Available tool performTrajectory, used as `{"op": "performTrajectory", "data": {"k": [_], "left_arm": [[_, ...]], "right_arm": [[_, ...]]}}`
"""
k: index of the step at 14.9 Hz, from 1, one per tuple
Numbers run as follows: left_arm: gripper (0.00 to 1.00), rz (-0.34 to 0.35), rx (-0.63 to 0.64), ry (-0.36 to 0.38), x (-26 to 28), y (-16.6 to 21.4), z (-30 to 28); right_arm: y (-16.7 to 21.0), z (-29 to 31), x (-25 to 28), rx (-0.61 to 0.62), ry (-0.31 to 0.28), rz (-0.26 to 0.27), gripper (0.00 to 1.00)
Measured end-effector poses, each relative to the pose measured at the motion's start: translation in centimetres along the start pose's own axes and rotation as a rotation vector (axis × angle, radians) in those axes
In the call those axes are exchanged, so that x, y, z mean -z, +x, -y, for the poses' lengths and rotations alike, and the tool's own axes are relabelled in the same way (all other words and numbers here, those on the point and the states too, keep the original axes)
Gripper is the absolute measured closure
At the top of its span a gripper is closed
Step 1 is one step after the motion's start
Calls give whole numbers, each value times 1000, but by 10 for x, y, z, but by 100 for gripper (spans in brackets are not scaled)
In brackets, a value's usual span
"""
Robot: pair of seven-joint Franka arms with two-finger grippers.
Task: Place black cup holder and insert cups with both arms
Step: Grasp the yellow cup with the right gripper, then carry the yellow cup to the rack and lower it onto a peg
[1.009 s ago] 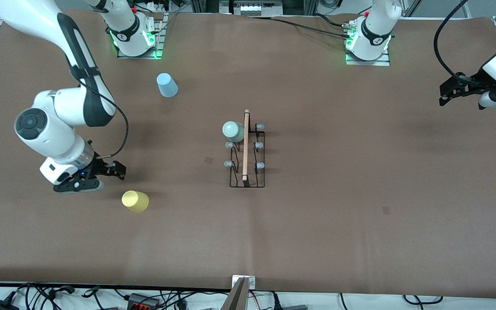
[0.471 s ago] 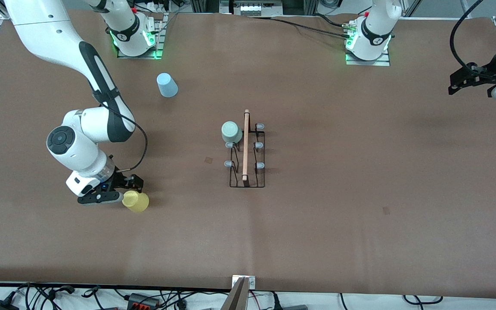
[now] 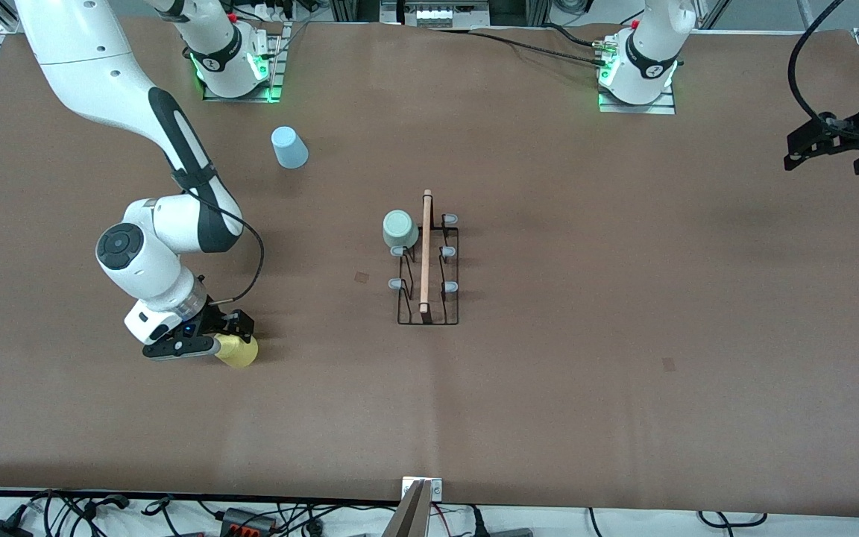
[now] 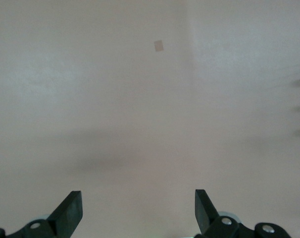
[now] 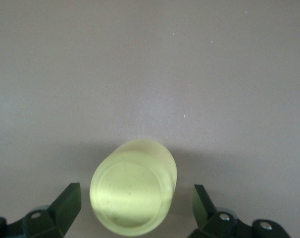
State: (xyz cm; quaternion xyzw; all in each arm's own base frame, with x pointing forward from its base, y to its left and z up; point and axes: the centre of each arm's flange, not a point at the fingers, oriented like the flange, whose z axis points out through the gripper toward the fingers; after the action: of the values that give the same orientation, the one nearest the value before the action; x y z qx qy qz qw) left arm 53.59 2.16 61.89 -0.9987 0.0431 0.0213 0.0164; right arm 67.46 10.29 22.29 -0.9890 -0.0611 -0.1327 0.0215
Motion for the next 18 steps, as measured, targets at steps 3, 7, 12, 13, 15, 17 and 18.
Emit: {"op": "performTrajectory", "data": {"k": [3, 7, 12, 13, 15, 17, 18], "left_arm": [[0, -3, -19, 4, -1, 17, -9], [0, 0, -22, 2, -4, 22, -10], [0, 5, -9, -30, -7, 23, -6], [0, 9, -10, -32, -7, 23, -7], [0, 15, -10, -34, -8, 22, -7], [0, 18, -11, -35, -8, 22, -7], [0, 28, -13, -36, -11, 22, -9]], "right_arm": [[2, 4, -5, 7, 1, -11, 0], [4, 5, -5, 28, 1, -15, 4], [12, 5, 2, 64, 1, -37, 33], [17, 6, 9, 76, 1, -49, 33], [30, 13, 41, 89, 8, -36, 33], [41, 44, 102, 86, 31, -12, 33], [42, 64, 134, 64, 43, -7, 33]]}}
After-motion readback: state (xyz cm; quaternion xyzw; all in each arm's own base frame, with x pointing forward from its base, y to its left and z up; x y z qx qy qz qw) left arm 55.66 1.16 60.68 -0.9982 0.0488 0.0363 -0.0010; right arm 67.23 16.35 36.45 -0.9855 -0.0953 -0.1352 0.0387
